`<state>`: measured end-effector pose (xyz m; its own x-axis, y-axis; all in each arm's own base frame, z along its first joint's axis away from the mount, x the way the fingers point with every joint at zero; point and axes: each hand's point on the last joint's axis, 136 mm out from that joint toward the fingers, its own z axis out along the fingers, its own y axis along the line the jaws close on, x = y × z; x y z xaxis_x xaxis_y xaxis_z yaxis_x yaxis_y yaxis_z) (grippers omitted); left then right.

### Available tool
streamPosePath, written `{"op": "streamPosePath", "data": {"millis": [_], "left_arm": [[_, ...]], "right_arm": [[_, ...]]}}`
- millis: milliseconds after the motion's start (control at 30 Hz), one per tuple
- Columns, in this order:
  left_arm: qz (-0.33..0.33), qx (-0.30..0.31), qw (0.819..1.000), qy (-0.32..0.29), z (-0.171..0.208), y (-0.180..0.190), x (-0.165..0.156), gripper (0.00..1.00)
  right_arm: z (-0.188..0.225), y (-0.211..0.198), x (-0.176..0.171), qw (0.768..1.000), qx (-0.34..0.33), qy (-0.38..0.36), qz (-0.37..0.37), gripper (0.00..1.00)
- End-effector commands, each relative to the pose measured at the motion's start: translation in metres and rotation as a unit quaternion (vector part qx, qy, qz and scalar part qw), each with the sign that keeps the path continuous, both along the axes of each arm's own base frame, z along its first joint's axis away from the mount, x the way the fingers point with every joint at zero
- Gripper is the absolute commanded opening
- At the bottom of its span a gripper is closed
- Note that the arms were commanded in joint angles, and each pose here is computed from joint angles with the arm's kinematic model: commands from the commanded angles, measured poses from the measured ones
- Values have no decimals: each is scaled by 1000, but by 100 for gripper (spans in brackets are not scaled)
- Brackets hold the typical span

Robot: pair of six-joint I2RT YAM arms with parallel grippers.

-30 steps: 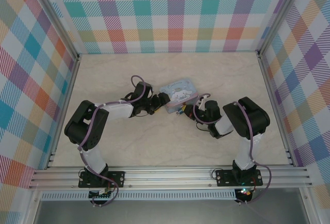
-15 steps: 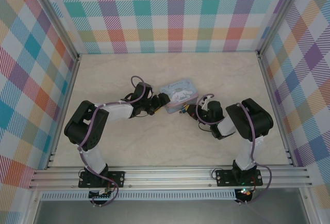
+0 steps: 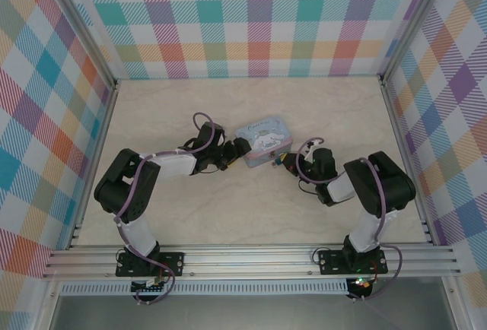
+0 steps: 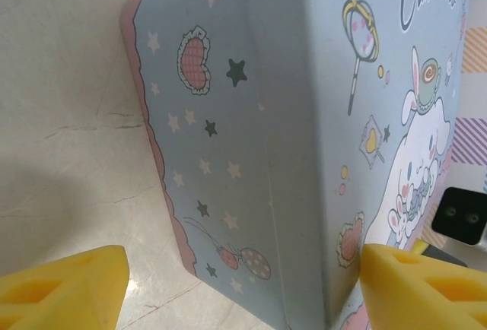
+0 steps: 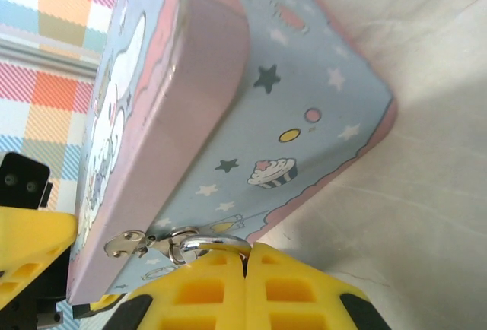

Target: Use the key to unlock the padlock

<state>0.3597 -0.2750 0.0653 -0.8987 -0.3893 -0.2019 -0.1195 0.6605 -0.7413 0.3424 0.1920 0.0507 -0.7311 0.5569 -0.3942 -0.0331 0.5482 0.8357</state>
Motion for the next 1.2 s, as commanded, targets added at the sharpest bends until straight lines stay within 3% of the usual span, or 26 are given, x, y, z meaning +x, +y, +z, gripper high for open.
{"op": "streamPosePath", "data": {"millis": [0,200,500,733,1000,1167], "left_arm": [[3,50,998,48,-31,17,-23,79],[14,55,997,42,-27,28,-12,79],[20,65,997,33,-23,41,15,80],[18,57,998,10,-16,43,40,82],[5,60,997,-51,27,44,57,87],[17,89,988,-121,66,61,55,97]], "right_arm": [[-1,-7,-6,1000,-26,5,0,0],[2,-15,-23,999,-44,18,4,1],[30,-28,-54,991,-125,16,44,2],[46,-30,-77,987,-140,30,75,2],[61,-38,-97,983,-160,38,87,2],[69,-40,-108,978,-173,48,103,2]]}}
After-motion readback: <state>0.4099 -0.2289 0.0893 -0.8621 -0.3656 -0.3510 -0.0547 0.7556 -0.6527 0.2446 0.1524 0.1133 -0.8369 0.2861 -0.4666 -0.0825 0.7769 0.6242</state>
